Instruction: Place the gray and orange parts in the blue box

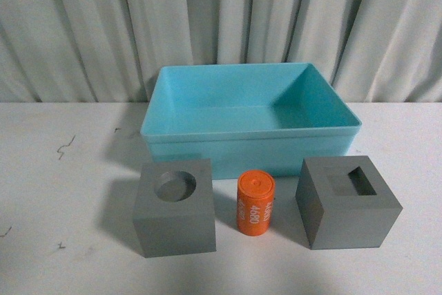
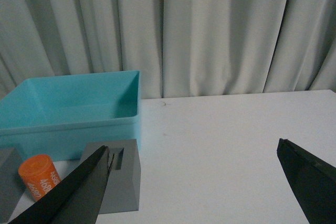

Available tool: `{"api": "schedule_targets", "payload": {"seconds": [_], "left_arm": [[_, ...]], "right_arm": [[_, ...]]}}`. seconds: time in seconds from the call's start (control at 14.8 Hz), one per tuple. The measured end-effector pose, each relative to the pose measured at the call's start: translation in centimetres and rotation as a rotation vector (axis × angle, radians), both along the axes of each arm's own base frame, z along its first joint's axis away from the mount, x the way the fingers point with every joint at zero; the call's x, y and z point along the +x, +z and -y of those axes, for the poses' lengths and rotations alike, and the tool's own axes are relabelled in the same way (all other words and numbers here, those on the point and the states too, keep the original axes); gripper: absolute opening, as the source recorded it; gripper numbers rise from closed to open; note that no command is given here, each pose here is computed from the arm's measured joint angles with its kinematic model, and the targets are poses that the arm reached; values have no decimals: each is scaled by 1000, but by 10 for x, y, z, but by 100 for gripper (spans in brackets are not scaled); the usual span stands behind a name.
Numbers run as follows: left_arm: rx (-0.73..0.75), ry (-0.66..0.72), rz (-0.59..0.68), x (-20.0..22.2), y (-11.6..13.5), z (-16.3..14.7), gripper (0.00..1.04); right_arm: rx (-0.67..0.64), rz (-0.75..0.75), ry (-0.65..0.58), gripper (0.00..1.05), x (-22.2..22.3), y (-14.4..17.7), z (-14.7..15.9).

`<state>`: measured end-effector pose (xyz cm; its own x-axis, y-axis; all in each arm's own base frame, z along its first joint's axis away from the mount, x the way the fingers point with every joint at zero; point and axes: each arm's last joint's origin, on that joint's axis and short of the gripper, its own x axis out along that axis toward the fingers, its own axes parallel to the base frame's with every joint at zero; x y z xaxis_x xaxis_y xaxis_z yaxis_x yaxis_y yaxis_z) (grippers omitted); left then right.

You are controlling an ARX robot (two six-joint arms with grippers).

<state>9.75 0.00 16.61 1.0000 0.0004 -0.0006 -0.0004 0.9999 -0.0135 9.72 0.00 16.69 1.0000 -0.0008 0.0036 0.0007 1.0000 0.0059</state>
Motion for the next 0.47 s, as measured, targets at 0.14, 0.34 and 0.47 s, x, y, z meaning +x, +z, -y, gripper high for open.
{"api": "schedule_targets", "payload": {"seconds": [0.14,0.34,0.47], "left_arm": [[0,0,1,0,0,0,98],[0,0,0,0,0,0,98],[0,0,0,0,0,0,98]], "right_arm": [[0,0,0,98,0,0,0],[0,0,0,98,0,0,0],[0,0,0,98,0,0,0]]}}
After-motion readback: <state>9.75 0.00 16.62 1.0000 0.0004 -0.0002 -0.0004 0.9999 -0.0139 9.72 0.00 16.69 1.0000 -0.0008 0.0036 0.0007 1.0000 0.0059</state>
